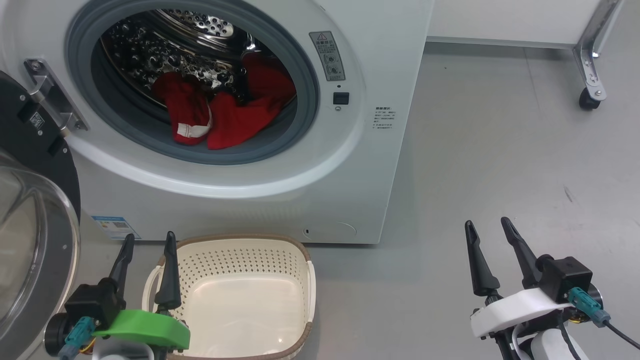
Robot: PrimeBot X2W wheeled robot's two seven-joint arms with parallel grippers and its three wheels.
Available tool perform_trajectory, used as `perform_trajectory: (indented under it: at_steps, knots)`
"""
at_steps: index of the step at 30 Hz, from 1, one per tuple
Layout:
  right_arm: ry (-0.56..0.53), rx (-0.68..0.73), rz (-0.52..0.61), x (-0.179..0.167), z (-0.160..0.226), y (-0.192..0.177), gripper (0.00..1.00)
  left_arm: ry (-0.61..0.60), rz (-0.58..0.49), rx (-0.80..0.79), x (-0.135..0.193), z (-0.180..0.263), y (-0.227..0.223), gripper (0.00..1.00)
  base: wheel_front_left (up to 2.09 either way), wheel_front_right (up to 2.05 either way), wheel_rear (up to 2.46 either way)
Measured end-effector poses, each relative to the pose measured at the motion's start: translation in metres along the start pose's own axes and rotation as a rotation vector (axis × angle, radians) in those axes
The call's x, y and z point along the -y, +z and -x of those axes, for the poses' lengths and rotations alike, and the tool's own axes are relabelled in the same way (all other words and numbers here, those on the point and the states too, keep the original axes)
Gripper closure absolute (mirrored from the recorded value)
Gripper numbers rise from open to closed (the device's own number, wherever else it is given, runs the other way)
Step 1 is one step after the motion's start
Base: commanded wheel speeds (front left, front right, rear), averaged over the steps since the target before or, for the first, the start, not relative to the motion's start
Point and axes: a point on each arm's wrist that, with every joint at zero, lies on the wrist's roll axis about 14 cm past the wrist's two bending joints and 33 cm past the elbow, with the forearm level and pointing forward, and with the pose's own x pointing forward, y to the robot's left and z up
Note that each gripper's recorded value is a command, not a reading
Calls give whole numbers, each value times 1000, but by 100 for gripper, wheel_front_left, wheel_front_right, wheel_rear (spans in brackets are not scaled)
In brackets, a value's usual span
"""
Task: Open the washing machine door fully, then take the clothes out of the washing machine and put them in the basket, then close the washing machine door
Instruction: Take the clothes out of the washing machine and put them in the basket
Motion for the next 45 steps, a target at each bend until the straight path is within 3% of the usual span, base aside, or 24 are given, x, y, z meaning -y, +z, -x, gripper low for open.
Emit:
perform_trajectory:
  at_steps: [45]
  knots:
    - [-12,-26,-8,4,-1,-9,0,3,-9,-43,-3,-2,-14,0,8,-8,0]
